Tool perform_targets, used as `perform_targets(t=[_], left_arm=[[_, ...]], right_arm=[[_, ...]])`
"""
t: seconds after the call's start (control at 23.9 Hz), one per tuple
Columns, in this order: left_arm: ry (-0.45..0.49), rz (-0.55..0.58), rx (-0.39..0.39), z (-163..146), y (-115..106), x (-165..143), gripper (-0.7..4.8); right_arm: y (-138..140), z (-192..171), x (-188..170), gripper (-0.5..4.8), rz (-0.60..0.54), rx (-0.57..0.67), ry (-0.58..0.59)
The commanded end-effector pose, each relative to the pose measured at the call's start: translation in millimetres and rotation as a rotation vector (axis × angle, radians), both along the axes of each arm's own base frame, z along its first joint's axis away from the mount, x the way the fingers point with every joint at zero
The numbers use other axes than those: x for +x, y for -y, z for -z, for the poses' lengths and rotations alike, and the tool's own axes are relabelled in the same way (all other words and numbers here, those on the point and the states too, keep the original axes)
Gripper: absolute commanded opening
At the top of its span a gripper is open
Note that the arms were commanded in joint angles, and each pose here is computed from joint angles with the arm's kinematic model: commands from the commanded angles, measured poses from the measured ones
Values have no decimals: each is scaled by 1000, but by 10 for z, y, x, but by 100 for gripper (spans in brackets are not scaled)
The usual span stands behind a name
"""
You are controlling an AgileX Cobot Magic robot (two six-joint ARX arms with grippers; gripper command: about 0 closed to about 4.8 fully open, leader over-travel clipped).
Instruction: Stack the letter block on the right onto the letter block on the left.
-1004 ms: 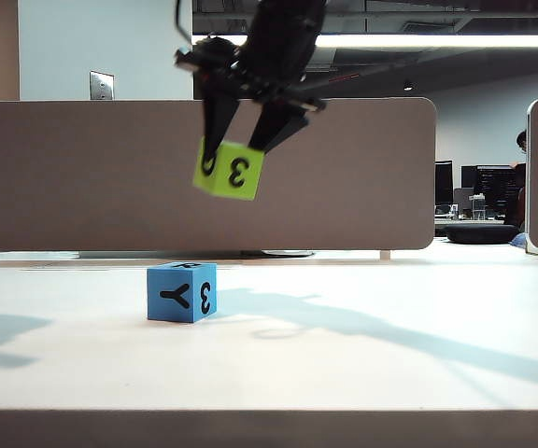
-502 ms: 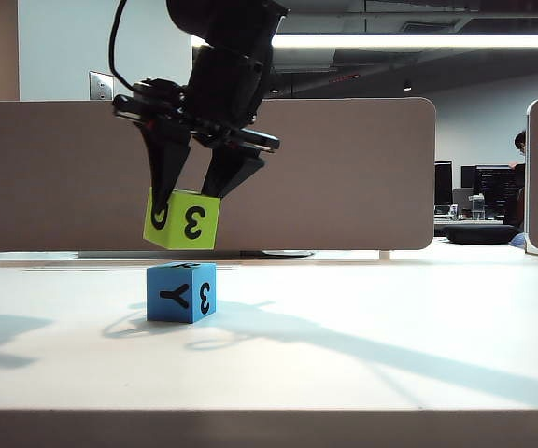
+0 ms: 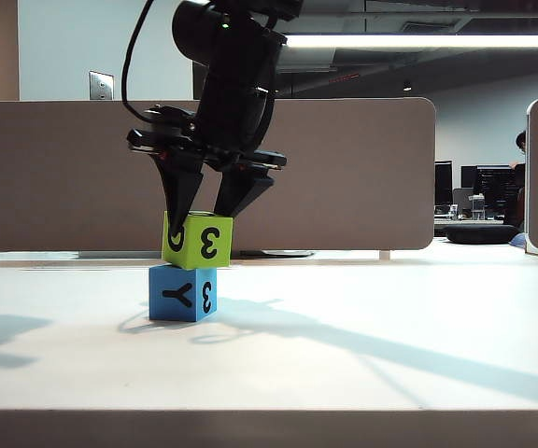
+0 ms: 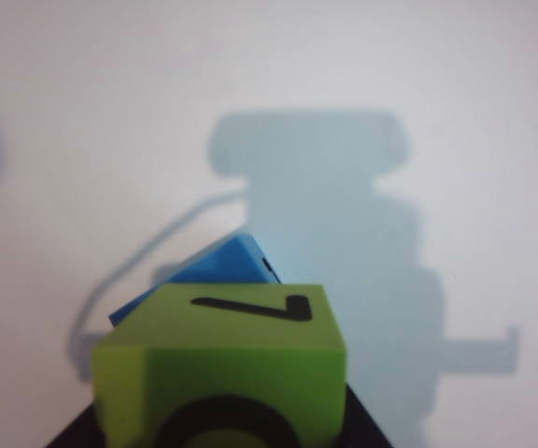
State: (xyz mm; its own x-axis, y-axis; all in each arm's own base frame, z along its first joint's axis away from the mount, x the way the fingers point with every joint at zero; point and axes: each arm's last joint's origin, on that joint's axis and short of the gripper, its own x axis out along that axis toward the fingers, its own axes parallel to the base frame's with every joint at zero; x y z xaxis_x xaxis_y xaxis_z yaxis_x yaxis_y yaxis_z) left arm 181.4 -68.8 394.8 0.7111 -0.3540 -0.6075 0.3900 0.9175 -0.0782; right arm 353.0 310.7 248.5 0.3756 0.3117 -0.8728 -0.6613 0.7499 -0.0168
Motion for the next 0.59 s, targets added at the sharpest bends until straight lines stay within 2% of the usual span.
perform_targets(t=[0.04,0.25,0.29,0.42,0.5,0.59], left_arm=[[13,5,-2,-19,1,-7,-6],[13,4,-2,-20,0,-7,-6],[13,5,-2,-20,1,-7,-6],[13,5,-1,-18,1,-7,-6],[13,5,-1,-20,0,-7,-6],[13,5,-1,-20,1,-7,-6]], right_arm=[[-11,-43,22,247,0,21,31],[-60,-47,-13,247,-22,39,24],[-68,-48,-11,266,-24,46,28],[-82,-35,-8,366,-30,55,25],[-78,-36,-5,393,-32,59,22],[-77,-39,-5,393,-32,60,22]])
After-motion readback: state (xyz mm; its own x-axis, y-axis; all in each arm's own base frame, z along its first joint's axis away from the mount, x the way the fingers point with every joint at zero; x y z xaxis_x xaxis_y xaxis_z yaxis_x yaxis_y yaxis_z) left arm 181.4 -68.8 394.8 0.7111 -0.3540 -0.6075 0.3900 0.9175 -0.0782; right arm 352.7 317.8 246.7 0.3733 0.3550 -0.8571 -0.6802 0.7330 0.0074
